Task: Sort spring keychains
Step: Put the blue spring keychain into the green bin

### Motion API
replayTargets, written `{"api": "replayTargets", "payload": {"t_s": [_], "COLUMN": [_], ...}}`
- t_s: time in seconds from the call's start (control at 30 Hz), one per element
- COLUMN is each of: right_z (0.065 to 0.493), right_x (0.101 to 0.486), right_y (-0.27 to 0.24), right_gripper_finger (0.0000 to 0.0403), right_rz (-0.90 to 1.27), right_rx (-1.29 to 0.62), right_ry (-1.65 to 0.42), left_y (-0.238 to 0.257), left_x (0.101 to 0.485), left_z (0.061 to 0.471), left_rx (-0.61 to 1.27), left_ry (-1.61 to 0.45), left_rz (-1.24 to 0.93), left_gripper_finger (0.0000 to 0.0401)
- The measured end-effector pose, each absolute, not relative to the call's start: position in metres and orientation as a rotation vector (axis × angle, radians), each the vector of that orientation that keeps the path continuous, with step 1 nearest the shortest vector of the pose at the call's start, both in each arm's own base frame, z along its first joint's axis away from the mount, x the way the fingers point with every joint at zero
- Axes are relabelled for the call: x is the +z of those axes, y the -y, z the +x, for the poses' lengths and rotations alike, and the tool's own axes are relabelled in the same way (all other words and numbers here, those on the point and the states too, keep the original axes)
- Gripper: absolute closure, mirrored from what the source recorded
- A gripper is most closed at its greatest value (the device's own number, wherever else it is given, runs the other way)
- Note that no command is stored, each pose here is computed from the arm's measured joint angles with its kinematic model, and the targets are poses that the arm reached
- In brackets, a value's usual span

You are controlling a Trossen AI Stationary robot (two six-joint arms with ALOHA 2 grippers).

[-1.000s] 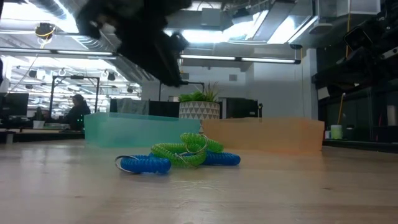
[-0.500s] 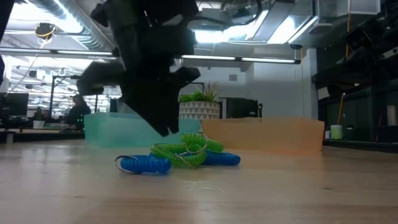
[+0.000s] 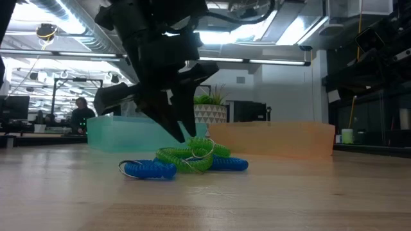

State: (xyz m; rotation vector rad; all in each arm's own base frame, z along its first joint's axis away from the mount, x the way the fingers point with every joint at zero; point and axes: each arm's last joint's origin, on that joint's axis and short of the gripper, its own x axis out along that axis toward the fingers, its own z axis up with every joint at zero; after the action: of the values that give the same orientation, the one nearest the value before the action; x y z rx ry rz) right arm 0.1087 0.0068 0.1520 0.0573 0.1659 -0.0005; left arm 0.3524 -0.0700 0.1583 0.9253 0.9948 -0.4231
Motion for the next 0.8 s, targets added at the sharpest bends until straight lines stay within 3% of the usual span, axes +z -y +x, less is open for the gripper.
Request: {"api": "replayTargets", "payload": {"t_s": [0.8], "right_z": [0.1087], "right_x": [0.152], "right_y": [-0.0068], "right_gripper_finger": [0.0395], "right_rz": [0.057], "right_rx": [0.0], "right_ry": [-0.166], "left_y": [0.0732], "left_x": [0.1503], "left_z": [0.3571], "left_rx": [-0.578], "left_ry": [-0.93], "left_rz": [1.12], "left_gripper_finger": [0.0315]}}
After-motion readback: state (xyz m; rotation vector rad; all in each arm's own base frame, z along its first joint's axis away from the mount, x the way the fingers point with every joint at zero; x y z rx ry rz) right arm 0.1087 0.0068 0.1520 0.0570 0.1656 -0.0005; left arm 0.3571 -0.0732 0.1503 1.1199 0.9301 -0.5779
